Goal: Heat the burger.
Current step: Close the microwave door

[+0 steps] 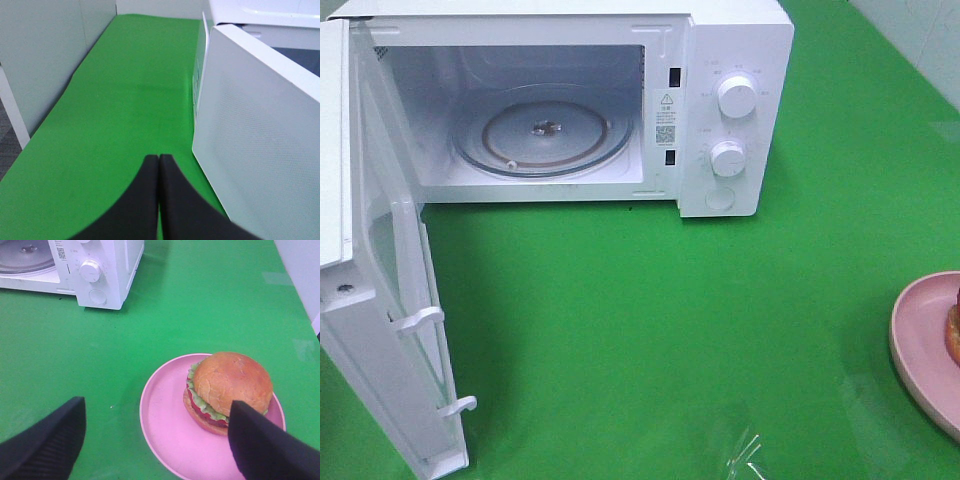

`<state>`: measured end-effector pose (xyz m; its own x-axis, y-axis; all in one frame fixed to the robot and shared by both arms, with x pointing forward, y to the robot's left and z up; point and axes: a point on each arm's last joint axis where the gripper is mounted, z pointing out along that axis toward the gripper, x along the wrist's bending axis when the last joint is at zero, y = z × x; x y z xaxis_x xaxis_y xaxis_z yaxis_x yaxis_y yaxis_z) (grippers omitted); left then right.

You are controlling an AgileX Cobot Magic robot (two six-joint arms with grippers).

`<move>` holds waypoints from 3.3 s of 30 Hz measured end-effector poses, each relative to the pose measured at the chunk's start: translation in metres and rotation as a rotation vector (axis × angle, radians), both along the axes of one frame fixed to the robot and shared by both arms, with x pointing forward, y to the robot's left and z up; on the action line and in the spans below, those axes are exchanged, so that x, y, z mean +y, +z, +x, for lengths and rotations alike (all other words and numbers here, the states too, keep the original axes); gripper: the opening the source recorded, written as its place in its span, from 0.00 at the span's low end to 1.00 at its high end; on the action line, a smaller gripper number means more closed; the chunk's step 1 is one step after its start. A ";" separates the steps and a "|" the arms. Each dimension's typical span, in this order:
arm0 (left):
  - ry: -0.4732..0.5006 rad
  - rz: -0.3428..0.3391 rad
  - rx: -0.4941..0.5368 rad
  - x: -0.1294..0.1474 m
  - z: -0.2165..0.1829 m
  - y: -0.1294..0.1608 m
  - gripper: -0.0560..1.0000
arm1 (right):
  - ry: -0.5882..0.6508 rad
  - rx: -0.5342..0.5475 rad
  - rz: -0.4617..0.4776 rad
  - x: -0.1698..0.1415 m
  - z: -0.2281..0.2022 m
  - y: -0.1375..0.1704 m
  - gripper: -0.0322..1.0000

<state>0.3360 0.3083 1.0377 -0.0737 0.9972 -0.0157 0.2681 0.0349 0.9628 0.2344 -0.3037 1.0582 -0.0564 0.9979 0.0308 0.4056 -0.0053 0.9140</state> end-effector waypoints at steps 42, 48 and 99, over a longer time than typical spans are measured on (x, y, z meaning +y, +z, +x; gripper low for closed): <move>-0.461 -0.108 0.006 -0.059 0.094 -0.078 0.05 | 0.000 0.000 0.000 0.000 0.000 0.000 0.76; -0.516 -0.166 0.030 -0.066 0.101 -0.093 0.05 | 0.000 0.000 0.000 0.000 0.000 0.000 0.76; -0.643 -0.230 0.000 -0.207 0.207 -0.085 0.05 | 0.000 0.000 0.000 0.000 0.000 0.000 0.76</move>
<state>0.5432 0.1015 0.9525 0.5325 0.8140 -0.2320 0.3038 0.0720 0.9500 0.2344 -0.3037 1.0582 -0.0564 0.9979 0.0308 0.4056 -0.0053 0.9140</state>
